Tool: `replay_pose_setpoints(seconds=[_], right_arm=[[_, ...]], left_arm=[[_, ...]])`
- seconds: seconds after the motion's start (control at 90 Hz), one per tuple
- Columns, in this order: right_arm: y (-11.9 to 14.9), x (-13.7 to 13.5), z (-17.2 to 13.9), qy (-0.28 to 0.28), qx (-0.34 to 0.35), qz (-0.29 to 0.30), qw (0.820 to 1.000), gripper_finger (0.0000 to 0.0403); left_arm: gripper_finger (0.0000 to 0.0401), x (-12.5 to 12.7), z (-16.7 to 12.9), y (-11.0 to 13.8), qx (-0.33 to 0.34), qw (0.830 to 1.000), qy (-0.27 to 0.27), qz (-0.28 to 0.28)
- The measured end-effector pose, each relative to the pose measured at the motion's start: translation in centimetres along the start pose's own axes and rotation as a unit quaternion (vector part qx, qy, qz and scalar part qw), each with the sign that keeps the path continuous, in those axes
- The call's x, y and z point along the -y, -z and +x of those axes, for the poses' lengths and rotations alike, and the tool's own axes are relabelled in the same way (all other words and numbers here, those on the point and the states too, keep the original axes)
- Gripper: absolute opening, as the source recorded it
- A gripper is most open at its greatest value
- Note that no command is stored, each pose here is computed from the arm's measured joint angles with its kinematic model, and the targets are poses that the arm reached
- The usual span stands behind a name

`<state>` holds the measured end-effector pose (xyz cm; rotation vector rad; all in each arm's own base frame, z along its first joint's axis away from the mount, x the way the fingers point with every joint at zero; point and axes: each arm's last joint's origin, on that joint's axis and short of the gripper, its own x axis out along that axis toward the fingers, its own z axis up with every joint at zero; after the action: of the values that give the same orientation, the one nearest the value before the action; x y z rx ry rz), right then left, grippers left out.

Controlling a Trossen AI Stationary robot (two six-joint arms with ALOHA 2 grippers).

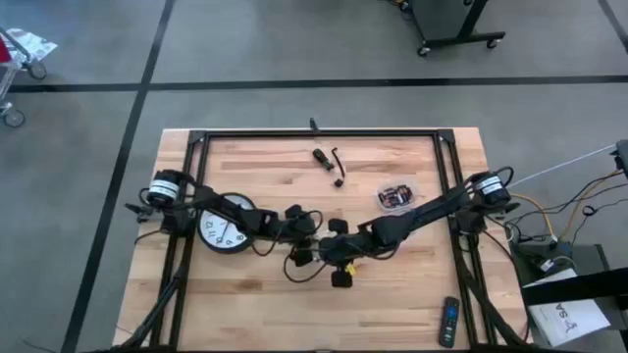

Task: Insert battery
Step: Insert the silver battery into the white flashlight battery holder

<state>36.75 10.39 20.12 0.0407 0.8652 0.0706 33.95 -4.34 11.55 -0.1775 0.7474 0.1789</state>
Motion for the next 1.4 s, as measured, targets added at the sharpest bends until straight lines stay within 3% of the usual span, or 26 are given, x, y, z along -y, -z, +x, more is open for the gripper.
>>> replay_pose_setpoints(seconds=[0.411, 0.611, 0.867, 1.022, 1.178, 1.4], right_arm=[[1.1, -0.1, 3.6, 0.025, 0.004, 0.036, 0.999, 0.0018], [1.9, -1.4, 6.3, 0.013, 0.028, 0.060, 0.998, 0.0088], [2.8, -3.1, 9.2, 0.093, 0.119, 0.081, 0.985, 0.0191], [3.9, -3.8, 10.8, 0.095, 0.133, 0.116, 0.980, 0.0223], [4.7, -4.4, 11.3, 0.118, 0.141, 0.149, 0.972, 0.0226], [5.5, -5.0, 11.3, 0.147, 0.121, 0.116, 0.975, 0.0182]], left_arm=[[0.0098, 0.0, 0.0, 0.0, -0.001, 1.000, 0.000, 0.000], [0.0098, 0.0, 0.0, 0.1, -0.005, 1.000, -0.002, 0.005], [0.0098, -0.1, 0.0, 0.2, -0.011, 1.000, -0.004, 0.025], [0.0098, -0.1, 0.0, 0.2, -0.015, 0.999, -0.005, 0.030], [0.0098, -0.1, 0.0, 0.2, -0.014, 0.999, -0.004, 0.030], [0.0098, -0.1, 0.0, 0.2, -0.013, 0.999, -0.004, 0.030]])
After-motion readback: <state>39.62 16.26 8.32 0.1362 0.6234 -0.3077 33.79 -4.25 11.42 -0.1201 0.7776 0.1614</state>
